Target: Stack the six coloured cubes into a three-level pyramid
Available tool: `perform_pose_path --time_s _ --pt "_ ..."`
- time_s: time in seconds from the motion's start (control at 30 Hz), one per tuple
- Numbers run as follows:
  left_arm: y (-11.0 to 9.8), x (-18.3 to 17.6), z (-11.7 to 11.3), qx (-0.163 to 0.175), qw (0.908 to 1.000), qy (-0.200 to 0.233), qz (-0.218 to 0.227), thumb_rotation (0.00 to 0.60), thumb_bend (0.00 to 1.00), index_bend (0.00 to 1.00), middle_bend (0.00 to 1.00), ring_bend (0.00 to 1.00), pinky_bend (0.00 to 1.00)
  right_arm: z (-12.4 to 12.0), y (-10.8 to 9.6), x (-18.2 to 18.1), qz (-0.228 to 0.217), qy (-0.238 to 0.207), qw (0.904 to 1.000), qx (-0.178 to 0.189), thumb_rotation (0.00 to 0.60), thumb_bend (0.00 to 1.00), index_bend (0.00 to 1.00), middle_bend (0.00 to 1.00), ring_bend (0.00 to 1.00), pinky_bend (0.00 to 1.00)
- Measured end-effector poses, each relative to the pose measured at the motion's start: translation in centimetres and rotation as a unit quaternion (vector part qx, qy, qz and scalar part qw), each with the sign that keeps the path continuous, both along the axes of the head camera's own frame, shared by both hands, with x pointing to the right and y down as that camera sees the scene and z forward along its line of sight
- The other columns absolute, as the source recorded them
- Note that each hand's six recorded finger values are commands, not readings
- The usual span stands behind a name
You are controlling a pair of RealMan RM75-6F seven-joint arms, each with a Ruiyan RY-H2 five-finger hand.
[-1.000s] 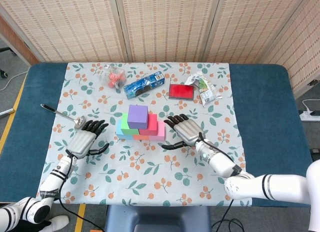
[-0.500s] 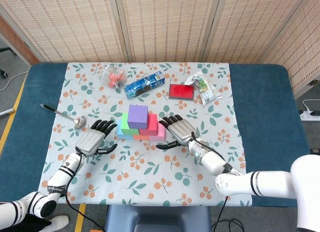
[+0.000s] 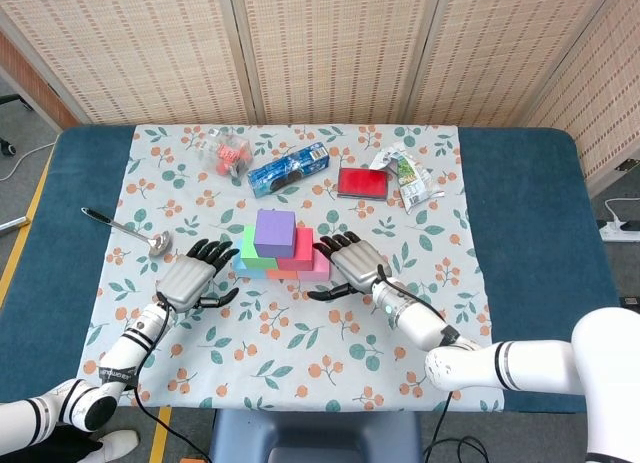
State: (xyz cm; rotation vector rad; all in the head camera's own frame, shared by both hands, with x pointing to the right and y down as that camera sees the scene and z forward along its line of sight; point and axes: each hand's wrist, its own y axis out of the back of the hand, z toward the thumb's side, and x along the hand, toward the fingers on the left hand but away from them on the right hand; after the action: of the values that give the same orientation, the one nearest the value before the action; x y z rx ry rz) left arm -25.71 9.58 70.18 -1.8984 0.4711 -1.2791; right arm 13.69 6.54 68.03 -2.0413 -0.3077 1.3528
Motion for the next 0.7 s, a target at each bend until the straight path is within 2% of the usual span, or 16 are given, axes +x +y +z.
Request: perform_pose_path --time_s 0.7 --pt "0.1 1.0 0.3 -0.001 0.9999 -0.002 0.012 0.000 0.32 0.03 0.00 0.00 0.00 -0.1 0.0 0.6 0.006 0.000 1.0000 -0.001 0.053 0.00 0.00 0.00 0.00 0.00"
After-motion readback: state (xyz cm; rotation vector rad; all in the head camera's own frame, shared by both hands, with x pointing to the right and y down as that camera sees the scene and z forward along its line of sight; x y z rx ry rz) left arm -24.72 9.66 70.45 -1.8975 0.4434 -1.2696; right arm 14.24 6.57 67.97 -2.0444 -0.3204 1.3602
